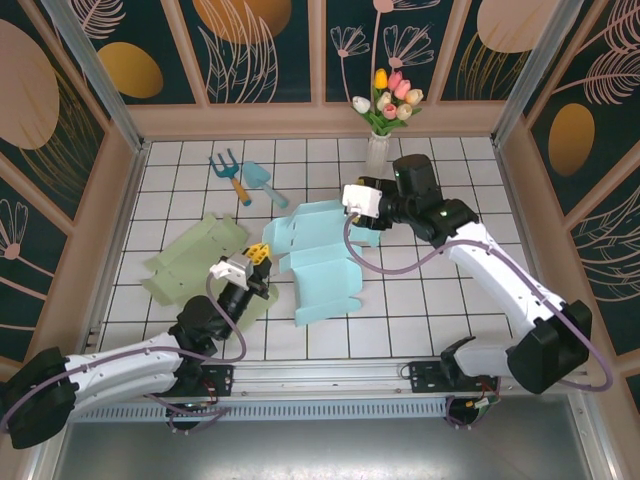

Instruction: Fold the paper box

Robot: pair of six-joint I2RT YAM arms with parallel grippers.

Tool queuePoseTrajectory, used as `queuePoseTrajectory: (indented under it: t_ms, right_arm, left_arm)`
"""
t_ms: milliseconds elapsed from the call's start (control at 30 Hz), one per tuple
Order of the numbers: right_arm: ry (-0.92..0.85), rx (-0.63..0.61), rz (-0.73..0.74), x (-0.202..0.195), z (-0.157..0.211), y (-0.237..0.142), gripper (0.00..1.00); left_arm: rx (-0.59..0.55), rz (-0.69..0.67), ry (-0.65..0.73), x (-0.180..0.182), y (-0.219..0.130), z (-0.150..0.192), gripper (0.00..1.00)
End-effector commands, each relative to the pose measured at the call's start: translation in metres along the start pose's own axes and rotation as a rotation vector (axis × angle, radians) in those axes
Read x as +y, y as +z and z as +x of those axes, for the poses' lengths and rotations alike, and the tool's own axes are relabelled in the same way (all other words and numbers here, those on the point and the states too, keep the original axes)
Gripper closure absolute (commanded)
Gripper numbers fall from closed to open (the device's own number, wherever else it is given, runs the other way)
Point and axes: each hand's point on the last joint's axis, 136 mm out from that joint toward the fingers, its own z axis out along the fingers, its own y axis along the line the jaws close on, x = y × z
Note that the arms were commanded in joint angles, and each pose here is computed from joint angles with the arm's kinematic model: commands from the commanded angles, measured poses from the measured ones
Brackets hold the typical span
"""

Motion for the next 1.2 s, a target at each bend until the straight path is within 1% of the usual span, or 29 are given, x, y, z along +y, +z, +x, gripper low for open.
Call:
queuePoseTrajectory:
  t_ms: [0,100,200,300,467,567,600,667,700,733,767,800,867,933,967,1033,1167]
  right_arm:
    - [-0.037,-0.013,-0.075,0.005,-0.004,0.001,0.45]
    - [-0.021,-0.035,-0.122,0.006,-0.014,0.003,0.54]
    - [-0.008,-0.003,-0.150,0.007,-0.011,0.009,0.60]
    - [-0.009,0.021,-0.174,0.011,-0.005,0.012,0.62]
    - [-0.009,0.017,-0.200,0.013,-0.008,0.010,0.69]
    - [-0.008,0.013,-0.206,0.014,-0.011,0.008,0.79]
    - [-0.007,0.016,-0.210,0.015,-0.010,0.007,0.83]
    - [-0.001,0.025,-0.218,0.016,-0.009,0.006,0.96]
    - [0.003,0.029,-0.224,0.018,-0.008,0.006,1.00]
    - [0.010,0.036,-0.229,0.018,-0.007,0.006,1.00]
    - [0.024,0.047,-0.225,0.017,-0.006,0.006,1.00]
    - [0.044,0.062,-0.214,0.014,-0.004,0.006,1.00]
    - [0.093,0.111,-0.173,0.005,0.002,0.008,1.00]
    - [0.143,0.184,-0.123,-0.007,0.012,0.008,1.00]
    - [0.169,0.228,-0.106,-0.010,0.019,0.009,1.00]
    - [0.208,0.298,-0.081,-0.014,0.030,0.008,1.00]
    - [0.232,0.352,-0.075,-0.010,0.043,0.011,1.00]
  left_arm:
    - [-0.056,0.009,0.001,0.000,-0.003,-0.013,1.00]
    - [-0.056,0.011,0.005,0.000,-0.003,-0.012,1.00]
    - [-0.057,0.010,0.009,0.000,-0.003,-0.012,1.00]
    - [-0.057,0.008,0.010,0.000,-0.003,-0.012,1.00]
    - [-0.057,0.008,0.011,0.000,-0.003,-0.012,1.00]
    - [-0.052,0.005,0.014,0.000,-0.002,-0.011,1.00]
    - [-0.052,0.005,0.013,0.000,-0.002,-0.011,1.00]
    - [-0.050,-0.003,0.012,0.001,-0.001,-0.011,1.00]
    - [-0.052,-0.012,0.005,0.002,0.000,-0.012,1.00]
    - [-0.050,-0.029,-0.004,0.005,0.000,-0.012,1.00]
    - [-0.050,-0.052,-0.020,0.008,0.002,-0.014,1.00]
    - [-0.050,-0.098,-0.047,0.015,0.003,-0.016,0.97]
    - [-0.036,-0.221,-0.123,0.032,0.008,-0.021,0.78]
    - [0.015,-0.297,-0.186,0.040,0.015,-0.024,0.77]
    - [0.043,-0.307,-0.222,0.039,0.018,-0.026,0.79]
    - [0.089,-0.267,-0.316,0.030,0.022,-0.032,0.85]
    - [0.136,-0.063,-0.490,-0.008,0.028,-0.046,0.83]
